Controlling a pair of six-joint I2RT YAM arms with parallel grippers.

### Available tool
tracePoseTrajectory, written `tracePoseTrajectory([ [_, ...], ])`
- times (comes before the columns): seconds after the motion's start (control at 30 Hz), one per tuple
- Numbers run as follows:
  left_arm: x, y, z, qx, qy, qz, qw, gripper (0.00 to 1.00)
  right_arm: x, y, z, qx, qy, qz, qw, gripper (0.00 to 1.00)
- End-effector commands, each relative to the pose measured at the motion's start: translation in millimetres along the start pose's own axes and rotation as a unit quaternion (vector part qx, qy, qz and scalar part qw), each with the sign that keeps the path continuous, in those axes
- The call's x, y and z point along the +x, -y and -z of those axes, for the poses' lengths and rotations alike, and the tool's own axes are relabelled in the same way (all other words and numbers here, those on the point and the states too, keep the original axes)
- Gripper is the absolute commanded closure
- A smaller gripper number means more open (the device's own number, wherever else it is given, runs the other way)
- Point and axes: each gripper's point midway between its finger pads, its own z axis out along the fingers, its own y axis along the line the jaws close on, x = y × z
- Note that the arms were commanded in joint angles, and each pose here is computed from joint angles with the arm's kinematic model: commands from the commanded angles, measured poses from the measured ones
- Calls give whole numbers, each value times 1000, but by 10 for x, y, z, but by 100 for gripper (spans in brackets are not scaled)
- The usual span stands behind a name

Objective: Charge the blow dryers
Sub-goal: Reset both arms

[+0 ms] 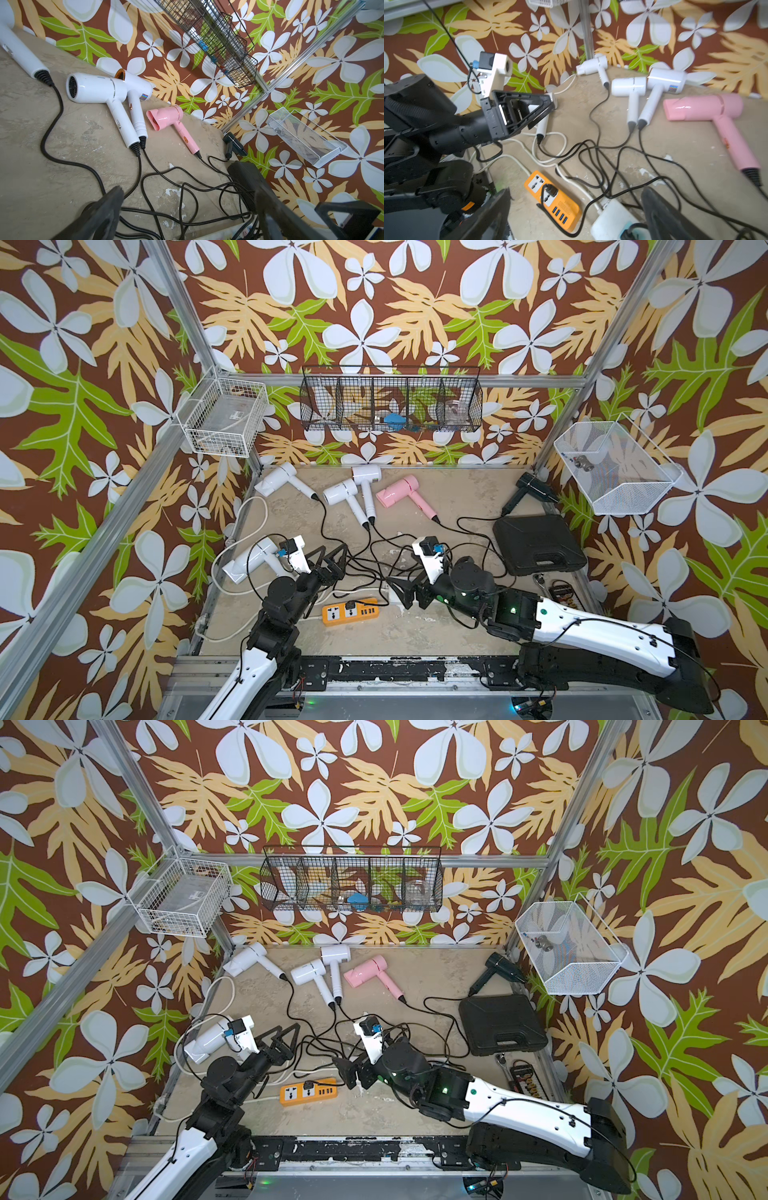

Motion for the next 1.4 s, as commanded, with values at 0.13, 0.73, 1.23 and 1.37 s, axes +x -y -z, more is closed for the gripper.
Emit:
tracePoseTrajectory([
  [0.13,-201,49,72,-13,43,-38,998,0,-318,903,452,163,54,48,984,0],
  [0.73,-845,-517,-88,-259,110,-141,949,0,-55,2796,1380,410,181,-20,894,0],
  [1.23,-468,-1554,-148,-310,70,-234,919,0,910,3623,1652,517,179,-97,832,0],
  [1.37,-477,-1614,-170,-310,96,-236,916,0,1041,3748,1554,523,160,-107,831,0],
])
